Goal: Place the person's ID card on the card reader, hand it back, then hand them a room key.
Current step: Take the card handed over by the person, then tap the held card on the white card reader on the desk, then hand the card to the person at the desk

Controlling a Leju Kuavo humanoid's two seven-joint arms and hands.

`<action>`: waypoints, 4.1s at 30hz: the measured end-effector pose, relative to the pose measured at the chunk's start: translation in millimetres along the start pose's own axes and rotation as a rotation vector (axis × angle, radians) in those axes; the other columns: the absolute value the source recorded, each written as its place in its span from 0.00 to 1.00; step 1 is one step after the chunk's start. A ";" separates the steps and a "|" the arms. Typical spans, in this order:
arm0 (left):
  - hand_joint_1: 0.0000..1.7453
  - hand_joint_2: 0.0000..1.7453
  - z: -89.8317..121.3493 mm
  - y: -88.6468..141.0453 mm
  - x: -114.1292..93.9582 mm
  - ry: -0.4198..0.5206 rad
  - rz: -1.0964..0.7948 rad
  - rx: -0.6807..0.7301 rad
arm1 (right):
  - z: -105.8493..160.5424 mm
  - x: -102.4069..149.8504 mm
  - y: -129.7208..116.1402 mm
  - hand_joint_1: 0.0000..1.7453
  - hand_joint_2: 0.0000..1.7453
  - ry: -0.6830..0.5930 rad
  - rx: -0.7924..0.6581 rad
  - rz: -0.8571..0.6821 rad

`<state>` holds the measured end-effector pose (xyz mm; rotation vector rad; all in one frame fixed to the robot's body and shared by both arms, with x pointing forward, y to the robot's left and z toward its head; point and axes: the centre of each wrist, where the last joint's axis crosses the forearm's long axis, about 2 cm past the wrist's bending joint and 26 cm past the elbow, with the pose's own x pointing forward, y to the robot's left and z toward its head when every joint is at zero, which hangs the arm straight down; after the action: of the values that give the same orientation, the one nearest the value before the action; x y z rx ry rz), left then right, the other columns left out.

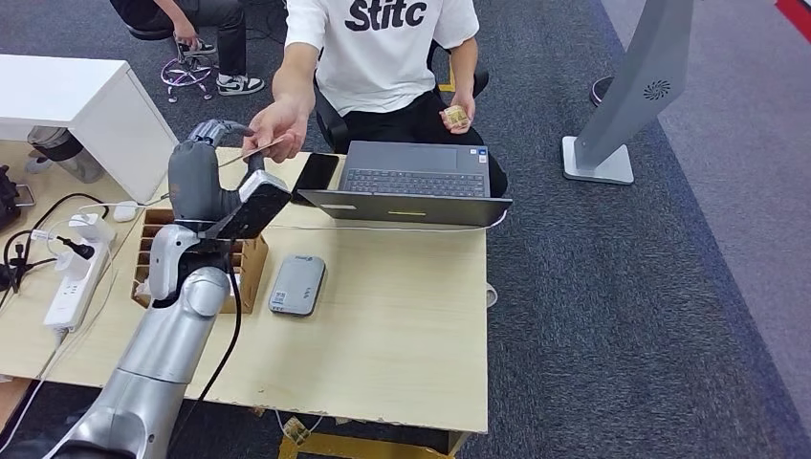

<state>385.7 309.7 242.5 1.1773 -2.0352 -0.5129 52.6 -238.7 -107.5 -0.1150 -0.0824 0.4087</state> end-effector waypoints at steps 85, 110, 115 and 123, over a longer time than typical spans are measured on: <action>1.00 1.00 100.2 -84.4 -9.0 -0.001 -0.536 -0.663 | 0.3 -0.8 2.5 0.00 1.00 0.005 -0.009 0.126; 1.00 1.00 134.3 -90.3 -24.8 0.081 -0.565 -0.755 | 0.3 -1.8 2.9 0.00 1.00 0.003 -0.016 0.136; 1.00 1.00 119.3 -79.6 -29.4 0.144 -0.440 -0.675 | 0.3 -3.4 3.5 0.00 1.00 -0.003 -0.019 0.141; 1.00 1.00 53.9 -36.0 -34.4 0.179 -0.255 -0.355 | 0.2 -4.3 3.8 0.00 1.00 -0.001 -0.022 0.162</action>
<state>377.3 320.5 170.4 1.2174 -1.5722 -0.8243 47.1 -236.9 -108.0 -0.1441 -0.0786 0.5695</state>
